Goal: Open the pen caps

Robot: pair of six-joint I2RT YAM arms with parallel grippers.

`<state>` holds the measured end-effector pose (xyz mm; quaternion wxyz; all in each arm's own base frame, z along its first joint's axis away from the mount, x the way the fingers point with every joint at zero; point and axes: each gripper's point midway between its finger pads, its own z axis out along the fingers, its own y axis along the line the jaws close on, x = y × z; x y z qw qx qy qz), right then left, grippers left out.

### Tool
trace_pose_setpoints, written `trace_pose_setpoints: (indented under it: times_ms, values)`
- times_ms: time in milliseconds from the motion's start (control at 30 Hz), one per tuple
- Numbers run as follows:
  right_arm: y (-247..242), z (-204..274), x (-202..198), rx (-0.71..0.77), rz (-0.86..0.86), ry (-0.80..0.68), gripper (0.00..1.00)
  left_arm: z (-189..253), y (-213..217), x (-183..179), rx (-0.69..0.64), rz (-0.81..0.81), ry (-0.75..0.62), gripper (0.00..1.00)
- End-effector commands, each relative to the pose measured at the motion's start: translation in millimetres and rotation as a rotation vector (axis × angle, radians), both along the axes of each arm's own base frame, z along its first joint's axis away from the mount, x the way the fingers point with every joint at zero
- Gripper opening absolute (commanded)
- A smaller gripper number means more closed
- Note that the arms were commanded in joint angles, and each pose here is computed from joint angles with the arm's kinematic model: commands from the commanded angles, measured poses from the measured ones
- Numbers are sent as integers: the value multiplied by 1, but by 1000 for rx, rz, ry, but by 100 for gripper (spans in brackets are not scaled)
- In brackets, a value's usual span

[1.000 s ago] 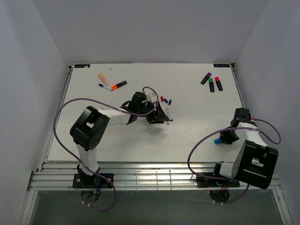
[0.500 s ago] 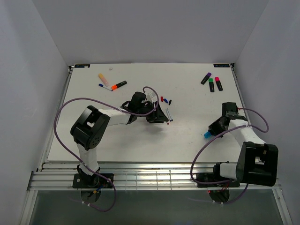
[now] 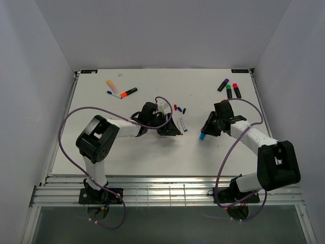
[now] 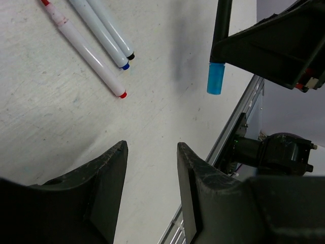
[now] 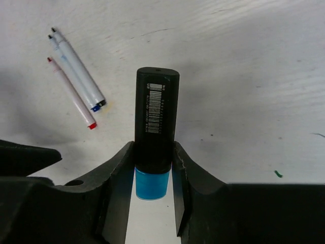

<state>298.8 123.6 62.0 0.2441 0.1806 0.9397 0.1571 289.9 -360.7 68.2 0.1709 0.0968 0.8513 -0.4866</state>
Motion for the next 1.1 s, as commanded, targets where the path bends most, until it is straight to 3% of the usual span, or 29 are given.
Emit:
trace_pose_setpoints:
  times_ms: [0, 400, 1067]
  values:
    - [38, 30, 22, 56, 135, -139, 8, 18, 4, -1, -1, 1, -81, 54]
    - [113, 33, 15, 156, 268, -128, 8, 26, 13, 2, 28, 62, -101, 56]
    - [135, 28, 12, 219, 172, -72, 8, 18, -7, -12, 51, 37, -102, 60]
